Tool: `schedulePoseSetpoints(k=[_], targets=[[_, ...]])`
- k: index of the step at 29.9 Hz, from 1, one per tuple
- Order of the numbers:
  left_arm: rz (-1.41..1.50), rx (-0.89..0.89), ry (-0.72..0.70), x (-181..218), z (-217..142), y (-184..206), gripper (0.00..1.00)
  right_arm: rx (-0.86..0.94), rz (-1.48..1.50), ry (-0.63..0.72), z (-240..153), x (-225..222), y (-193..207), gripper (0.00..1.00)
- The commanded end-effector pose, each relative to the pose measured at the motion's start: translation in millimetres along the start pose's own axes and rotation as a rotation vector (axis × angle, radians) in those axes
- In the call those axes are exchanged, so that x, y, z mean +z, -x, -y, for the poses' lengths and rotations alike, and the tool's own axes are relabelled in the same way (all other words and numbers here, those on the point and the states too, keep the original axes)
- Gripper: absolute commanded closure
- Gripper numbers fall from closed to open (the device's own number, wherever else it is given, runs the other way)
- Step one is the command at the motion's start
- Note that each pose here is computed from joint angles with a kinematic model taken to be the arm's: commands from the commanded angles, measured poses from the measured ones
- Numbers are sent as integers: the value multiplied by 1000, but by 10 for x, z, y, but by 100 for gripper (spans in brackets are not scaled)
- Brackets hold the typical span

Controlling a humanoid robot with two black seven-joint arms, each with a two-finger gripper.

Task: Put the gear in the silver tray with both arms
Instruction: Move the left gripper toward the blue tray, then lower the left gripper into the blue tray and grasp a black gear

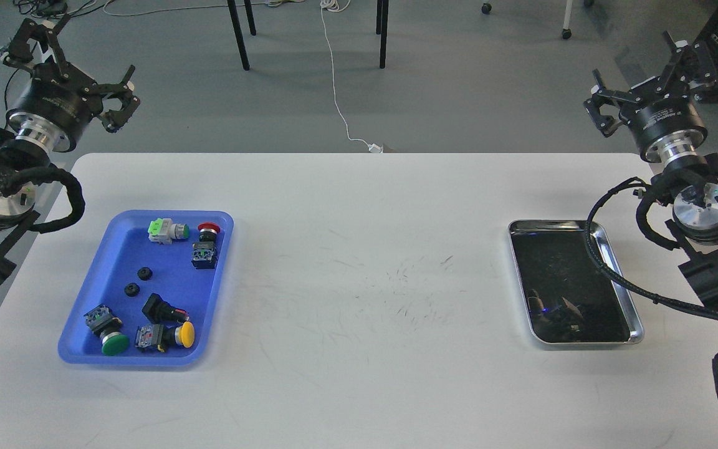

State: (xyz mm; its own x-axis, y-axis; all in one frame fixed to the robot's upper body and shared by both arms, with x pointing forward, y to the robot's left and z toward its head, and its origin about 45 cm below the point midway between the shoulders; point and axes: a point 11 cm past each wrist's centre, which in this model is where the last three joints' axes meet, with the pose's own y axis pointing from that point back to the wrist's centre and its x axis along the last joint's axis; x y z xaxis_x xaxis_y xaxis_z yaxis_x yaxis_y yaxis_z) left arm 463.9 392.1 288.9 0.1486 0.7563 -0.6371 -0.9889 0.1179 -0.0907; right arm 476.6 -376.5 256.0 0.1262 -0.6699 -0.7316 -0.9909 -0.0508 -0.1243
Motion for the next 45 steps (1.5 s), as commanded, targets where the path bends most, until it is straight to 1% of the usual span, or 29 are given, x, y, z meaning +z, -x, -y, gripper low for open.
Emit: schedulePoseSetpoints(k=[1, 4, 7, 12, 14, 16, 17, 19, 22, 25, 28, 32, 35, 39, 41, 45], targets=[[-2, 7, 1, -10, 3, -4, 2, -1, 10, -3, 8, 19, 8, 1], [-12, 10, 2, -35, 13, 5, 2, -2, 19, -23, 14, -21, 15, 1], [1, 15, 7, 29, -5, -24, 2, -7, 29, -39, 22, -56, 32, 1], [59, -10, -3, 241, -84, -54, 2, -30, 38, -47, 47, -69, 111, 1], [135, -72, -39, 294, -123, 18, 2, -68, 44, -35, 41, -32, 221, 1], [267, -112, -70, 437, -169, 42, 2, -107, 47, -20, 26, 2, 332, 1], [354, -143, -82, 545, -169, 94, 2, -112, 52, -18, -1, 16, 332, 1], [476, -198, -116, 574, -138, 217, 2, -111, 50, -18, -17, 10, 319, 1], [630, -292, -186, 484, -172, 368, 3, -111, 51, -23, -21, 4, 314, 1], [854, -382, -267, 445, -286, 519, 3, -114, 54, -29, -23, 7, 322, 1], [1076, -494, -358, 264, -403, 673, 3, -116, 60, -29, -24, 34, 327, 1], [1288, -606, -473, -44, -586, 687, 3, -113, 63, -36, -36, 46, 314, 1], [1446, -659, -563, -228, -684, 583, 3, -109, 65, -41, -57, 54, 286, 1], [1688, -719, -708, -428, -817, 324, 3, -122, 66, -42, -74, 46, 278, 1], [1851, -760, -786, -516, -897, 158, 8, -120, 66, -42, -96, 44, 249, 1], [2126, -807, -813, -657, -1009, -120, 9, -113, 65, -37, -136, 59, 195, 1]])
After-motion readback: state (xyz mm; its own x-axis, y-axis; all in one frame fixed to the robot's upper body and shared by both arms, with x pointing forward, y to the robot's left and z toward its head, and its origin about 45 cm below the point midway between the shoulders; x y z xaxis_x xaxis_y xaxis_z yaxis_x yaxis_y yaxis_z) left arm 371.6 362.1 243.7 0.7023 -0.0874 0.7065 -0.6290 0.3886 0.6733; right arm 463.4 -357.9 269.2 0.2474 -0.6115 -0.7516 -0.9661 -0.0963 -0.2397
